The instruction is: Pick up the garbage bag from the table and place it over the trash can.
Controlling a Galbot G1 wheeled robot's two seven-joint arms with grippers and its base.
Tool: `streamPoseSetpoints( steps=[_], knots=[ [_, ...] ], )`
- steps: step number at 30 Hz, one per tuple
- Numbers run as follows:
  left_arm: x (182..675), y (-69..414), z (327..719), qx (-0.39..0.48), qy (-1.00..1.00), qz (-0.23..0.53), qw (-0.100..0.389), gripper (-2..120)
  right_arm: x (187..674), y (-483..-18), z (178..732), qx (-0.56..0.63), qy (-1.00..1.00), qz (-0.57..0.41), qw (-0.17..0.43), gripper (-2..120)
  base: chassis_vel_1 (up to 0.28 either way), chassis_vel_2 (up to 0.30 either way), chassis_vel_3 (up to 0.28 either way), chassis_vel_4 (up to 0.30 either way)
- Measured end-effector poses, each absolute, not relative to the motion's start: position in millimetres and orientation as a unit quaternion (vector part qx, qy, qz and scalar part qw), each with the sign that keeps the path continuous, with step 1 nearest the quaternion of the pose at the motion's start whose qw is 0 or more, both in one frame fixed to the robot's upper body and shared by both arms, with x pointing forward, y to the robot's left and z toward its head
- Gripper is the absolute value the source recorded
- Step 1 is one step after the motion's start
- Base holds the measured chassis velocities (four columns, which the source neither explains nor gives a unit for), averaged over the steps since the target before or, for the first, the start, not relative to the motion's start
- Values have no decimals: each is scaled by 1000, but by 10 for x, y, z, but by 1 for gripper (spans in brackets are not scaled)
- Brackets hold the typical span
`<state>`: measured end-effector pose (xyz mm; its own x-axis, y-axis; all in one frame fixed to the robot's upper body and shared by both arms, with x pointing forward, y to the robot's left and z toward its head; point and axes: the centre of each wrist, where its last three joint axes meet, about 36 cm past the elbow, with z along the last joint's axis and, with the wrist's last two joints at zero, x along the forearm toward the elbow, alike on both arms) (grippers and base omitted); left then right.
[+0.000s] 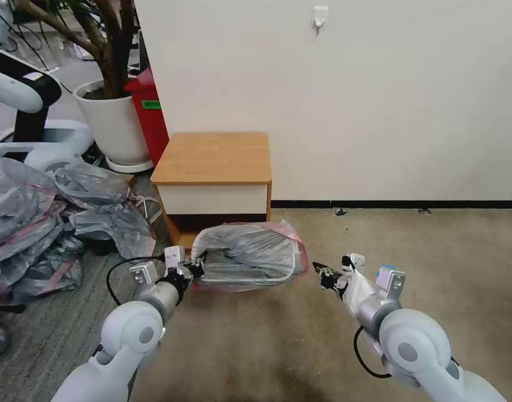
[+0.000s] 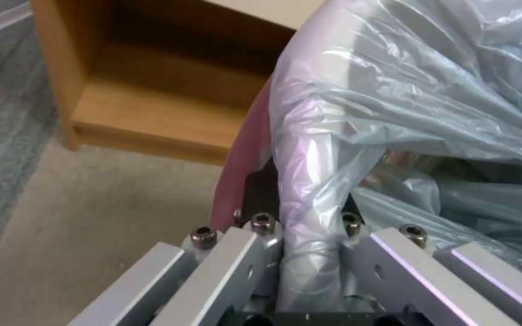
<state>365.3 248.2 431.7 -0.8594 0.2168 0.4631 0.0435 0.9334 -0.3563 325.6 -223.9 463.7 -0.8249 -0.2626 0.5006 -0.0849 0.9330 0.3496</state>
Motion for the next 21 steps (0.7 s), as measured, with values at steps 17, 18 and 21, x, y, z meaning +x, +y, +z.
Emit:
streamPoseSetpoints(
  steps=[17, 18, 21],
  knots=[
    [3679, 2443, 4273, -70, -951, 166, 252, 3, 3247, -2247, 4701, 153, -960, -130, 193, 71, 0, 0, 0, 0],
    [3675, 2434, 4280, -72, -951, 166, 251, 3, 3254, -2244, 4708, 158, -960, -129, 191, 73, 0, 0, 0, 0],
    [3670, 2420, 4302, -76, -951, 164, 249, 3, 3256, -2242, 4731, 181, -956, -133, 188, 80, 0, 0, 0, 0]
  ],
)
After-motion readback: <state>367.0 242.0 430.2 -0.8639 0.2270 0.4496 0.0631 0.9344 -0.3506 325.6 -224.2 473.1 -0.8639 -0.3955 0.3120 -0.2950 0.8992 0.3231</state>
